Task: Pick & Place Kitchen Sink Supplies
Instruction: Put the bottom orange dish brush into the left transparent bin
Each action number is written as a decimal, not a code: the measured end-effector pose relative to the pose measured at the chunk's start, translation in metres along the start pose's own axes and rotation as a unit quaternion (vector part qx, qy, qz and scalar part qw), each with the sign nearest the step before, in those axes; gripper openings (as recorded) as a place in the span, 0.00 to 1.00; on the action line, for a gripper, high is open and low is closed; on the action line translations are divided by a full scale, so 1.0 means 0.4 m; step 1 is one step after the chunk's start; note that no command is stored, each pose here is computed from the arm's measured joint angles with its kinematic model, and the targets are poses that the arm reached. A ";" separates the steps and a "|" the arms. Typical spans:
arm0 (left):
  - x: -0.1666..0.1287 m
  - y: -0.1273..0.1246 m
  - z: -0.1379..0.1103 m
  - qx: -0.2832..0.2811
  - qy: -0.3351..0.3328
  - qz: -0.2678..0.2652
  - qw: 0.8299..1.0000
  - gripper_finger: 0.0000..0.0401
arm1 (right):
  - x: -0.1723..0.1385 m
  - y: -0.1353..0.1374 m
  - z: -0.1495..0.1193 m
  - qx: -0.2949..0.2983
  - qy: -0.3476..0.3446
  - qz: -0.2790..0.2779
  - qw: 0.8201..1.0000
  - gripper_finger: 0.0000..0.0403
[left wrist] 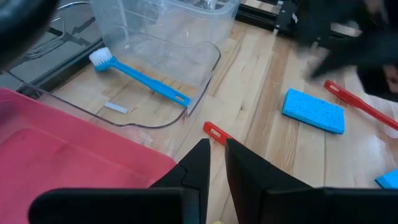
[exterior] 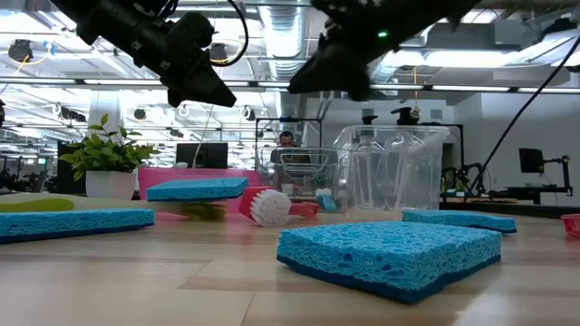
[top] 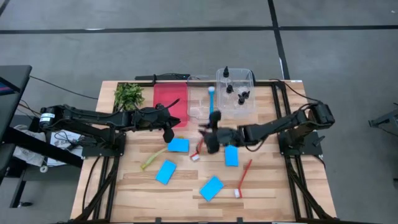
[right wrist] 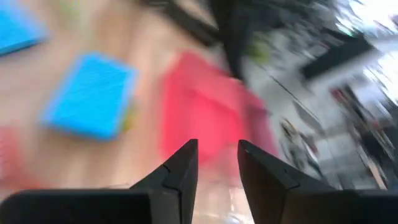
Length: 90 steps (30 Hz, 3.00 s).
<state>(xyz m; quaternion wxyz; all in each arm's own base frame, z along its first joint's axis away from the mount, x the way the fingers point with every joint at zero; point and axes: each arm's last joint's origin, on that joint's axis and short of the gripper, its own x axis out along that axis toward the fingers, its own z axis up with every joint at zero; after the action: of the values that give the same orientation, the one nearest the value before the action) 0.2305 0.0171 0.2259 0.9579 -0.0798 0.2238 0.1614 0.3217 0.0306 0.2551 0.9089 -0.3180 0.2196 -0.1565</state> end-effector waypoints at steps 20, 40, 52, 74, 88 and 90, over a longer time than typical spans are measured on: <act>0.003 0.004 -0.024 0.001 0.012 0.003 1.000 0.13 | -0.209 0.100 -0.035 -0.139 0.092 0.259 0.951 0.13; -0.016 -0.073 -0.016 0.107 -0.029 -0.153 0.982 0.14 | -0.322 0.185 -0.044 0.079 0.212 0.385 0.895 0.03; -0.022 -0.090 -0.012 0.109 -0.045 -0.168 0.979 0.25 | -0.283 0.272 -0.082 0.024 0.281 0.417 0.864 0.03; -0.023 -0.091 -0.009 0.103 -0.050 -0.169 0.979 0.26 | -0.295 0.253 -0.058 0.004 0.333 0.406 0.851 0.06; -0.023 -0.091 -0.009 0.103 -0.050 -0.169 0.979 0.26 | -0.292 0.238 -0.018 -0.045 0.279 0.409 0.868 0.06; -0.023 -0.091 -0.009 0.103 -0.050 -0.169 0.979 0.26 | -0.290 0.236 -0.018 -0.037 0.282 0.390 0.876 0.08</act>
<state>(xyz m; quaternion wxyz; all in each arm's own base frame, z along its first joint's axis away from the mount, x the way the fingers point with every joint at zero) 0.2339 -0.0201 0.2298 0.9844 -0.0094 0.1741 -0.0229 0.2326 0.1466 0.2237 0.7833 -0.1821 0.5787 0.1354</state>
